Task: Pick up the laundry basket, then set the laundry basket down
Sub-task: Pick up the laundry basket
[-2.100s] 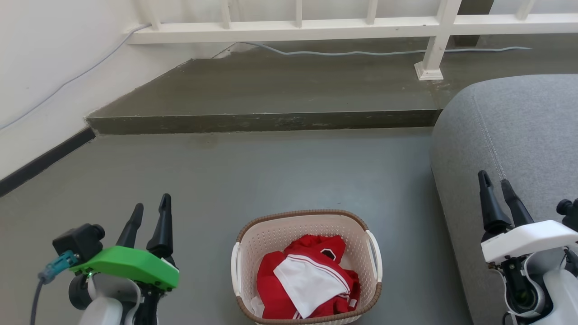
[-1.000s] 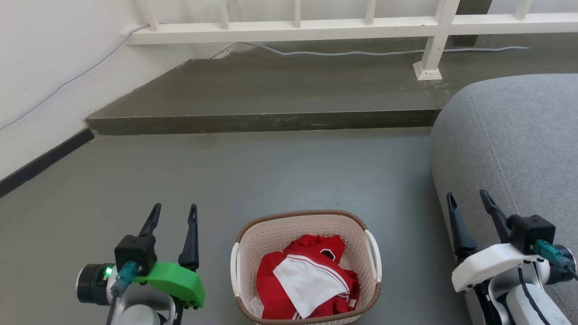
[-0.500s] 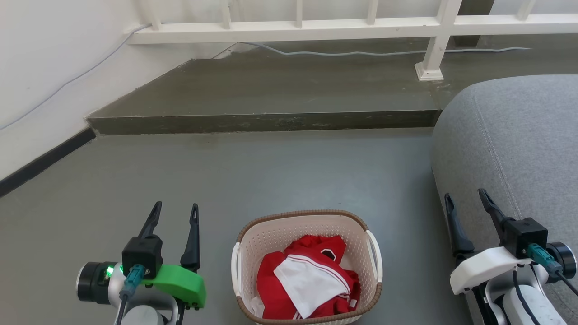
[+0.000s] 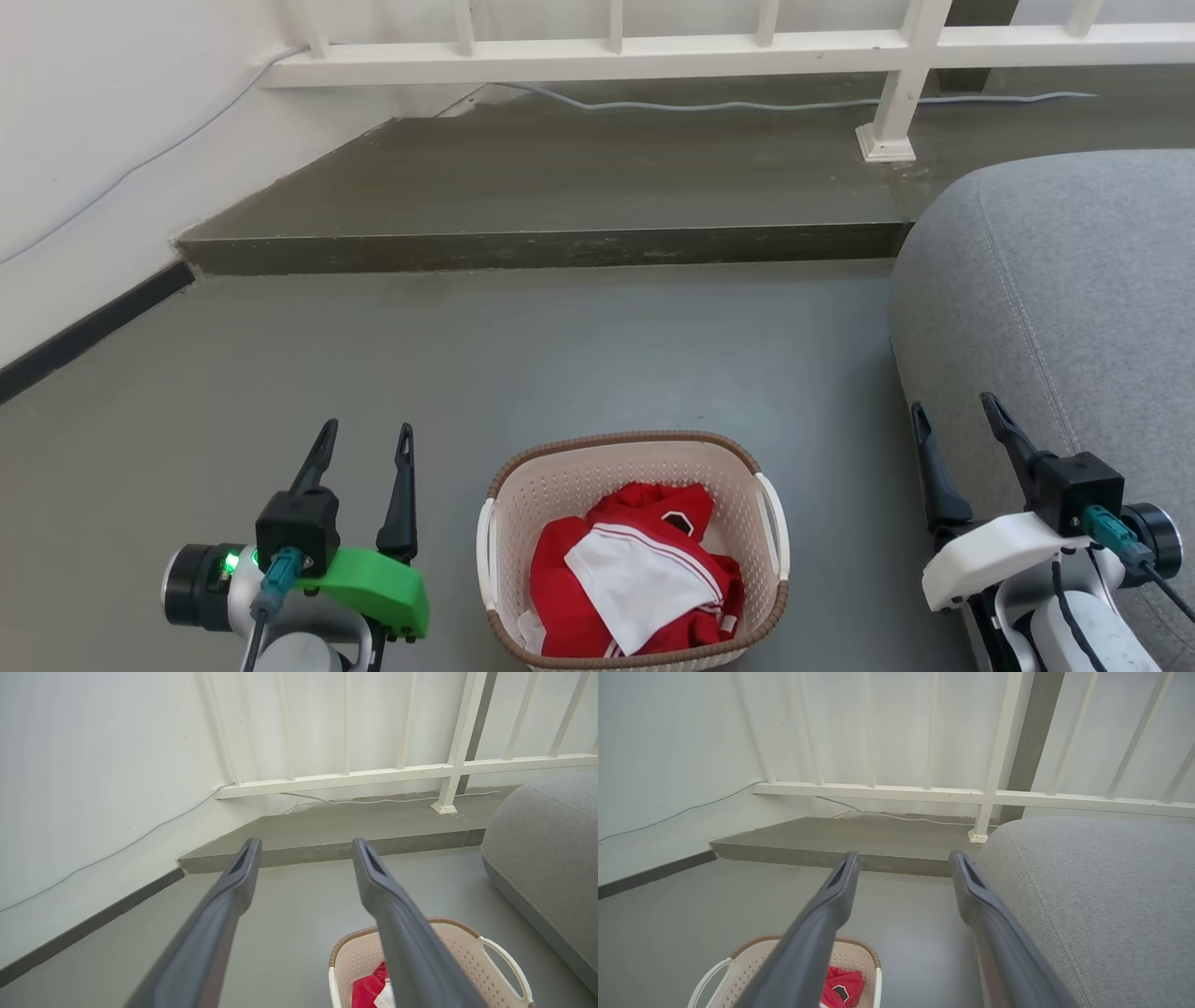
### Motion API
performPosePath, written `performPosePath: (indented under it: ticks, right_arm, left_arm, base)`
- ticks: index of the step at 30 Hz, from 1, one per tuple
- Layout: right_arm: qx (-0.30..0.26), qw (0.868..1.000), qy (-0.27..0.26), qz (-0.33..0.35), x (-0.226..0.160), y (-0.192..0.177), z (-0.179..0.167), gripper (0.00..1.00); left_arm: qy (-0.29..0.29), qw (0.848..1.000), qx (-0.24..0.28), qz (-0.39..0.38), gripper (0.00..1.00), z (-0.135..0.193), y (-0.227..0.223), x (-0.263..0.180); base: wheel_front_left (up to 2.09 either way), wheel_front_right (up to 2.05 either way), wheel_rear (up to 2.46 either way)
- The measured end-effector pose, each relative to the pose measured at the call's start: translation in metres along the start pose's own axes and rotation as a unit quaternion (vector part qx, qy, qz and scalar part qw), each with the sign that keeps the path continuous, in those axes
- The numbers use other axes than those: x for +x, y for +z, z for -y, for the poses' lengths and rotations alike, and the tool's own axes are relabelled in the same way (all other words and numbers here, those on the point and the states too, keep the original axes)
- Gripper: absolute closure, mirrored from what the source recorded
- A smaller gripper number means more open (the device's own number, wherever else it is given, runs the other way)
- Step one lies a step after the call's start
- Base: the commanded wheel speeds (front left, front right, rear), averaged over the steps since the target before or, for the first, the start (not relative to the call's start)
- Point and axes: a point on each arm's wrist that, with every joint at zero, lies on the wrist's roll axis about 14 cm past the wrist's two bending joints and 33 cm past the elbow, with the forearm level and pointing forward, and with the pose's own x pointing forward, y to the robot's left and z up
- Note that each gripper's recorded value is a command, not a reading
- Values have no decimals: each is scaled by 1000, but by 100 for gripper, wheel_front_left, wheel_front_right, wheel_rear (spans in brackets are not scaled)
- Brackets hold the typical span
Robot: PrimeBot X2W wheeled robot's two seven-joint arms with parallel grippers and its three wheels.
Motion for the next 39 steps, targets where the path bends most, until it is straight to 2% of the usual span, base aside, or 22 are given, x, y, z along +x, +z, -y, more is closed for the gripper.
performPosePath:
  ticks: [19, 39]
  right_arm:
    - [17, 999, 9, -39, 24, -27, -3, 0]
    - [33, 991, 34, -124, 78, -99, -10, 0]
  left_arm:
    - [-11, 999, -22, -47, 0, 9, -34, 22]
    - [-30, 991, -37, -127, 0, 7, -108, 81]
  base:
    - [0, 0, 0]
    - [0, 0, 0]
